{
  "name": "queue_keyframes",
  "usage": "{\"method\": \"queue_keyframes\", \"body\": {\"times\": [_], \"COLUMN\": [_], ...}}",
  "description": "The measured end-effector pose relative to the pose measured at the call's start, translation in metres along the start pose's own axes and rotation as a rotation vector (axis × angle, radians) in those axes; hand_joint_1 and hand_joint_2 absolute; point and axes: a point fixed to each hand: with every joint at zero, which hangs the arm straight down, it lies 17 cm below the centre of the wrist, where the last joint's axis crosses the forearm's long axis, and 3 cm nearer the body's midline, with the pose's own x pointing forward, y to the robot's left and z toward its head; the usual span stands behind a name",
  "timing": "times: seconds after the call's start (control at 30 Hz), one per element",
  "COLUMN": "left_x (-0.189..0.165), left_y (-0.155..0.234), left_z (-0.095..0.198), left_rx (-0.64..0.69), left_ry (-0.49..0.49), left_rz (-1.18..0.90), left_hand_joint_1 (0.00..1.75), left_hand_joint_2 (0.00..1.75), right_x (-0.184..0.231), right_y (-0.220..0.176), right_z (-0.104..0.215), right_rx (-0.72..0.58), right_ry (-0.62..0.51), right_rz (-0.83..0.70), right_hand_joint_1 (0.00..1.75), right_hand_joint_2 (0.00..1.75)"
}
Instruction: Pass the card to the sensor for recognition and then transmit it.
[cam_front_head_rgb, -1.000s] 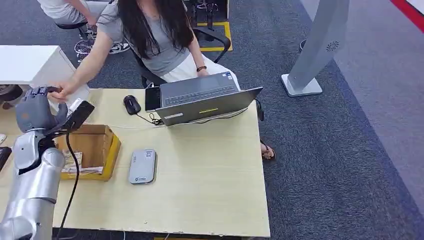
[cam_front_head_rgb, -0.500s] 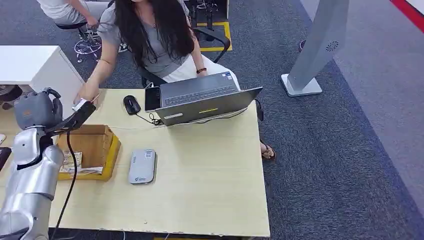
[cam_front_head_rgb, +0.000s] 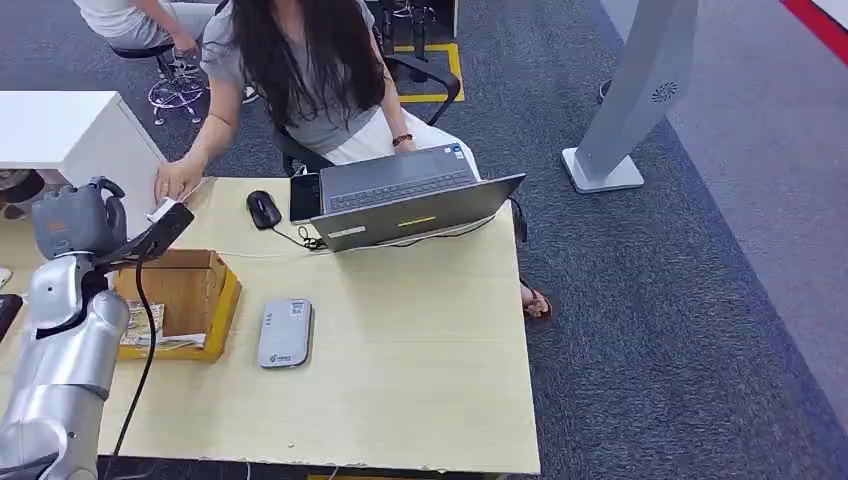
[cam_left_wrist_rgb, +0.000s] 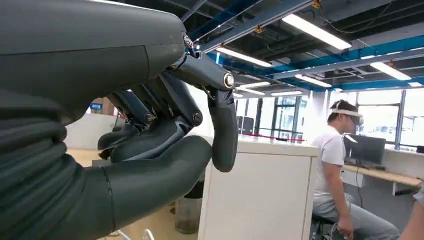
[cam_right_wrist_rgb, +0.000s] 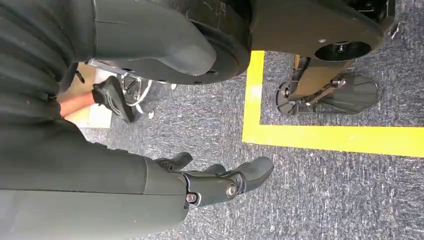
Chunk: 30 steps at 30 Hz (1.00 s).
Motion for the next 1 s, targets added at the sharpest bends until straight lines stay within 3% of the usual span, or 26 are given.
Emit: {"method": "queue_keyframes", "body": {"times": [0.53, 0.57, 0.63, 0.67, 1.0], "left_x": [0.0, 0.0, 0.0, 0.0, -0.006], "left_y": [-0.001, -0.001, 0.0, 0.001, 0.01], "left_z": [0.0, 0.0, 0.0, 0.0, -0.004], "left_rx": [-0.001, -0.001, 0.0, 0.009, 0.039], "left_ry": [0.0, -0.001, -0.001, 0.0, 0.004], "left_rz": [0.0, -0.001, -0.001, -0.002, -0.002], "left_hand_joint_1": [1.75, 0.0, 0.0, 0.0, 0.0], "left_hand_joint_2": [1.75, 1.75, 1.75, 0.0, 0.0], "right_x": [0.0, 0.0, 0.0, 0.0, 0.001], "right_y": [0.0, 0.0, 0.0, 0.0, 0.001], "right_z": [0.0, 0.0, 0.0, 0.0, 0.0], "right_rx": [0.0, 0.0, 0.0, 0.001, 0.006], "right_ry": [0.0, 0.0, 0.0, 0.0, -0.001], "right_rz": [0.0, 0.0, 0.0, 0.002, 0.007], "right_hand_joint_1": [0.0, 0.0, 0.0, 0.0, 0.0], "right_hand_joint_2": [1.75, 1.75, 1.75, 1.75, 1.75]}}
